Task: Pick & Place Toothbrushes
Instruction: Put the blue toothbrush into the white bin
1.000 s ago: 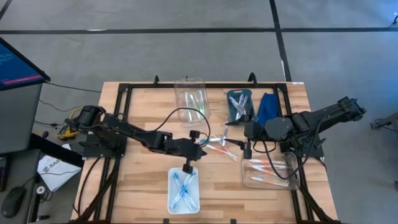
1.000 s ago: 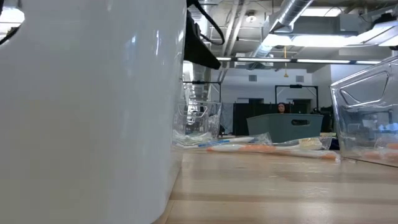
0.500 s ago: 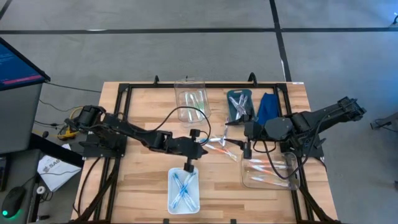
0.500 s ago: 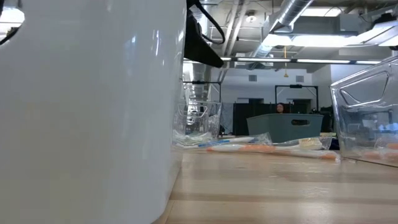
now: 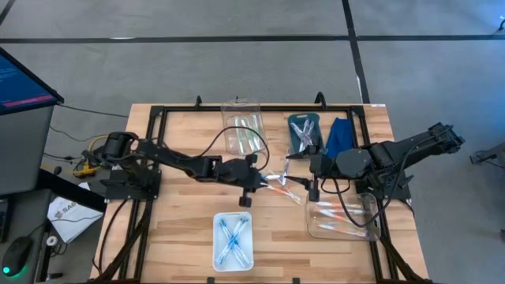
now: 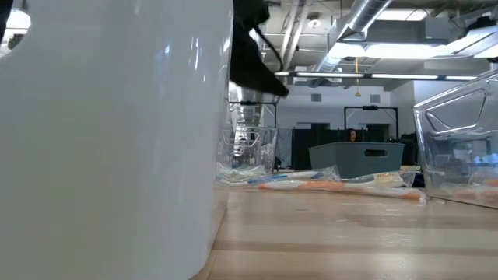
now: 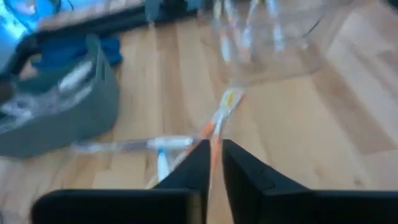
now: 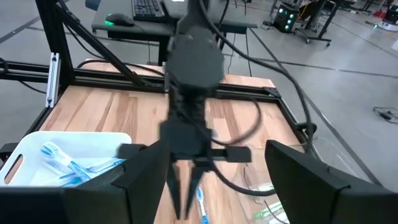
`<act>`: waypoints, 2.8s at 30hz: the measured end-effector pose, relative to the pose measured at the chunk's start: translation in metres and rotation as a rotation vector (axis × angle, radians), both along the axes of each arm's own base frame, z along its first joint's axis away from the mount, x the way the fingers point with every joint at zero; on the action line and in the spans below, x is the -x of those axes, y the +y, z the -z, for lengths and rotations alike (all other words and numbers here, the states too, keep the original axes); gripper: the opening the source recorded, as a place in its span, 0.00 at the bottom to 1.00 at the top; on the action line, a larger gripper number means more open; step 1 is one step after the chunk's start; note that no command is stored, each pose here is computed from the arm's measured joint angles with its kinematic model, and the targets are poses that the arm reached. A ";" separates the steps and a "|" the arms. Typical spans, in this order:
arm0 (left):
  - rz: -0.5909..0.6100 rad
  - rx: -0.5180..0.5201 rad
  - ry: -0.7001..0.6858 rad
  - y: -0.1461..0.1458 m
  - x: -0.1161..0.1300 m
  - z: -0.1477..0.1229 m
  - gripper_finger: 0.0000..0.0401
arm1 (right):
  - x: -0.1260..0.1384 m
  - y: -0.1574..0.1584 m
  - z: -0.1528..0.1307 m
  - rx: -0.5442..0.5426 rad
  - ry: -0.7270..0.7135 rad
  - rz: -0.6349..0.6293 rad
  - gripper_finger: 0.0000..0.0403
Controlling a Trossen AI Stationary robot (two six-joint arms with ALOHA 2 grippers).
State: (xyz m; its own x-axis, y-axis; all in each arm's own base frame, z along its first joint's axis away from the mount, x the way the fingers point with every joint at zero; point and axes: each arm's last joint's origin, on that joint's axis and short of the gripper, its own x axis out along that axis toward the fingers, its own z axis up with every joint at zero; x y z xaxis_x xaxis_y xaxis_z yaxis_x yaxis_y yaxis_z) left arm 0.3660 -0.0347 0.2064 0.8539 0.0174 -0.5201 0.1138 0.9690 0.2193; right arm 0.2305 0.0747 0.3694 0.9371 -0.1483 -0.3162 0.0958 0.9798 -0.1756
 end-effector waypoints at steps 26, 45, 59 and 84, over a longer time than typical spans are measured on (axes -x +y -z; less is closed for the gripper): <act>-0.182 -0.049 0.152 0.024 -0.017 0.068 0.36 | 0.000 0.000 0.000 -0.004 -0.001 0.001 0.65; -0.332 0.128 0.147 0.030 -0.017 0.075 0.36 | 0.000 0.000 0.000 -0.005 -0.004 0.001 0.65; -0.489 0.158 0.098 0.021 -0.016 0.074 0.36 | 0.000 0.000 -0.001 -0.007 -0.008 0.002 0.65; -0.500 0.177 0.109 0.019 -0.018 0.085 0.36 | 0.000 0.000 -0.001 -0.007 -0.008 0.002 0.65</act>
State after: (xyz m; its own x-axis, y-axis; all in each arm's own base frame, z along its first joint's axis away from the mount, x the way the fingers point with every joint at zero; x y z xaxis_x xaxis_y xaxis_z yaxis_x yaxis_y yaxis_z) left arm 0.3844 -0.0152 0.1209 0.7048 0.3121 -0.6371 -0.3581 0.9317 0.0602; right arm 0.2308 0.0748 0.3701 0.9392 -0.1478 -0.3101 0.0988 0.9808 -0.1684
